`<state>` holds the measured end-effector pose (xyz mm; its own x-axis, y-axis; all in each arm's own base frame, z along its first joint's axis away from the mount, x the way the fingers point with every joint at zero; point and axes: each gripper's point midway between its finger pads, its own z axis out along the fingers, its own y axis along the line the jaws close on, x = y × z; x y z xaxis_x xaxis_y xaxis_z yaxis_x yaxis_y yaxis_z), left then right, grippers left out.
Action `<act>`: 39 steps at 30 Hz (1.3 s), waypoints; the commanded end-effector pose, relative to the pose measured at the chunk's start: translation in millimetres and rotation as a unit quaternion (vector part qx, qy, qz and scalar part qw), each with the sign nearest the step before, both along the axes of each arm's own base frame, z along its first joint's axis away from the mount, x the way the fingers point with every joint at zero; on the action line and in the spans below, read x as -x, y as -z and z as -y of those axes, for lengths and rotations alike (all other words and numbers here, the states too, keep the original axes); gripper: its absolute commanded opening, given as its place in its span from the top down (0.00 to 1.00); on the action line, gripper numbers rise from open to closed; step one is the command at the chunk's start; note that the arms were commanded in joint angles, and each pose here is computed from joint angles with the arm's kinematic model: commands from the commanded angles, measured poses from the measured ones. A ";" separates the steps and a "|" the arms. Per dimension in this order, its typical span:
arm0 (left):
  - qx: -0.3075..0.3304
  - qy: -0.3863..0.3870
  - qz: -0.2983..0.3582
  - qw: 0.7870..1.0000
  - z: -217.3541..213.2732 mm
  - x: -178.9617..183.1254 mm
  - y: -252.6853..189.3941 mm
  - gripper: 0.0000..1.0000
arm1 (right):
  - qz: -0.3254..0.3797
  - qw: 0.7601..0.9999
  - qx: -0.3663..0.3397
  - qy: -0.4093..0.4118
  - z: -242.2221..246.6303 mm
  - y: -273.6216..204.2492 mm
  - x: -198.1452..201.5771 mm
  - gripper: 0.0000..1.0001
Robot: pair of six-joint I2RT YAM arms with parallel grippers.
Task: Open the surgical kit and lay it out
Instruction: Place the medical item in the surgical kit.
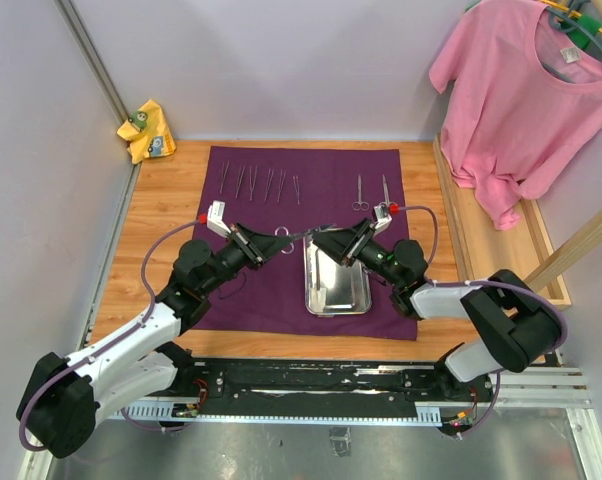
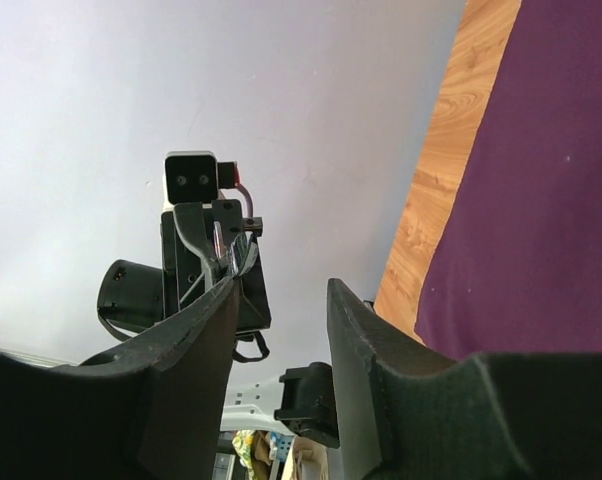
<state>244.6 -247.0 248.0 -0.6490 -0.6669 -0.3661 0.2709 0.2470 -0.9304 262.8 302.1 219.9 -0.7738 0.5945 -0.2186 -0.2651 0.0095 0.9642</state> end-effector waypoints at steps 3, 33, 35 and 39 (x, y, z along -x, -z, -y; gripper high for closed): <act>-0.006 0.015 0.005 1.000 3.6 5.9 -1.5 1.00 | 0.047 0.997 -0.054 0.011 4.2 -34.0 1.2 0.59; -0.025 0.089 -0.002 0.996 18.9 21.5 10.8 0.88 | 0.055 0.997 -0.045 0.009 7.0 -33.9 -12.1 0.99; -0.041 0.106 -0.001 0.994 22.1 23.9 11.4 0.76 | 0.058 0.997 -0.040 -0.006 11.1 -34.4 -10.1 0.99; -0.065 0.148 -0.001 0.987 27.0 30.3 10.0 0.52 | 0.055 0.997 -0.024 -0.052 17.2 -29.2 -5.2 0.99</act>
<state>228.9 -264.0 223.0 -0.7637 -0.5201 -0.3825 0.2645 0.2884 -0.9203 274.3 289.5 232.9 -0.7718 0.5980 -0.2161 -0.3021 -0.0457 0.9522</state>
